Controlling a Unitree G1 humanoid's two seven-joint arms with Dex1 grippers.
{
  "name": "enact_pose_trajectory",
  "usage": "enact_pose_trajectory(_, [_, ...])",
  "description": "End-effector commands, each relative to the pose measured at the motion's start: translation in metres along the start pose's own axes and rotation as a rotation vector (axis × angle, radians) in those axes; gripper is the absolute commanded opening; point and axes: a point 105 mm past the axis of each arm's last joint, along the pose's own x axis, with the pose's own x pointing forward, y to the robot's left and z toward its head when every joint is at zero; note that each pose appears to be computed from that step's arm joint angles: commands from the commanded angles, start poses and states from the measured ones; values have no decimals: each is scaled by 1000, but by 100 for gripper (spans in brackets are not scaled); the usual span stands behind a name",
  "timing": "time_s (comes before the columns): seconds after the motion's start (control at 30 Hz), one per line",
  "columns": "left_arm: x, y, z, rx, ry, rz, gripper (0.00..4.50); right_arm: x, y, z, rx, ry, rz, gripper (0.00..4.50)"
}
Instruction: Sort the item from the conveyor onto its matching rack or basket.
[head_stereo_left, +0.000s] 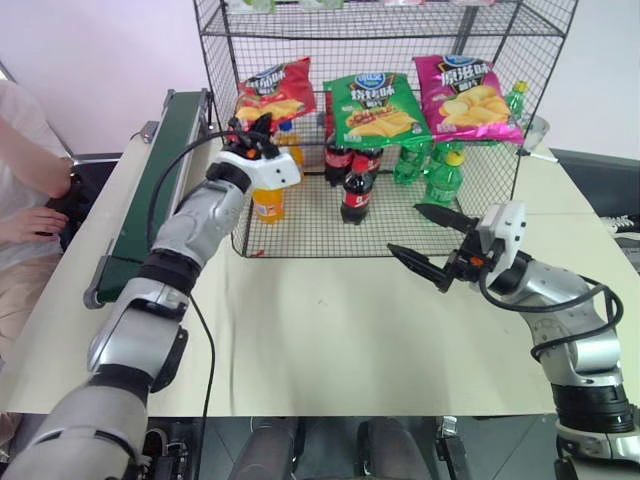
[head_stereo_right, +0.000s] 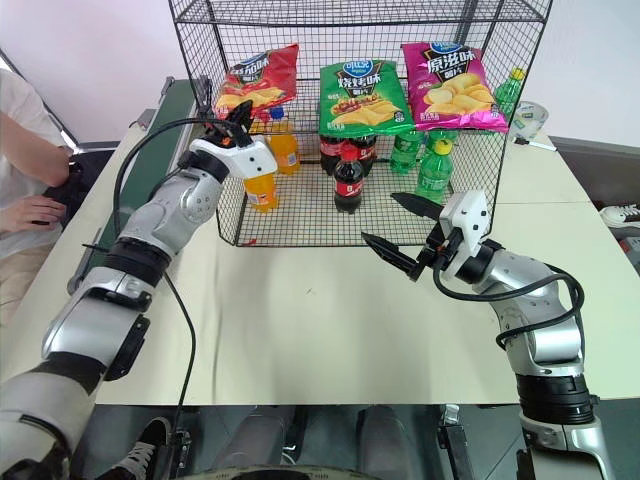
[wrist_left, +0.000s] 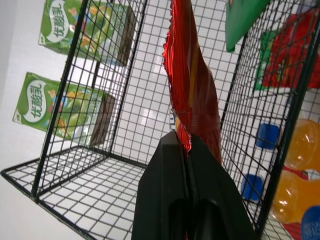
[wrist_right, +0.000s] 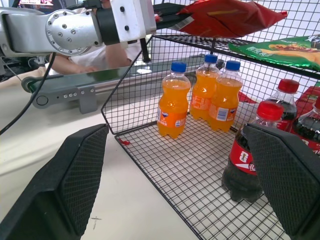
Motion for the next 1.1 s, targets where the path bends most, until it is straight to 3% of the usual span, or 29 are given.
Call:
enact_pose_trajectory(0.03, [5, 14, 6, 3, -56, 40, 3, 1, 0, 14, -37, -40, -1, 450])
enact_pose_trajectory(0.13, [1, 14, 10, -37, -90, 35, 92, 0, -1, 14, -38, -39, -8, 450])
enact_pose_trajectory(0.37, [-12, 16, 22, -62, -150, 25, 436, -1, -2, 13, -30, -39, 2, 450])
enact_pose_trajectory(0.53, [-39, 35, 34, -144, -195, 27, 436, -4, -4, 11, -40, -27, -3, 450])
enact_pose_trajectory(0.63, [-65, 32, 32, -437, -161, -64, 436, -11, -4, 10, -49, -7, 1, 450])
enact_pose_trajectory(0.73, [-113, 10, 17, -941, -42, -275, 436, -21, -9, 12, -71, 22, -2, 450])
enact_pose_trajectory(0.77, [-126, 8, 16, -1039, -26, -322, 436, -23, -10, 12, -78, 30, -4, 450])
enact_pose_trajectory(0.93, [-194, 31, -39, -1335, 236, -323, 436, -53, -18, 7, -99, 130, -7, 450])
enact_pose_trajectory(1.1, [-247, 45, -59, -1126, 322, -447, 436, -94, -35, -3, -140, 270, -44, 450])
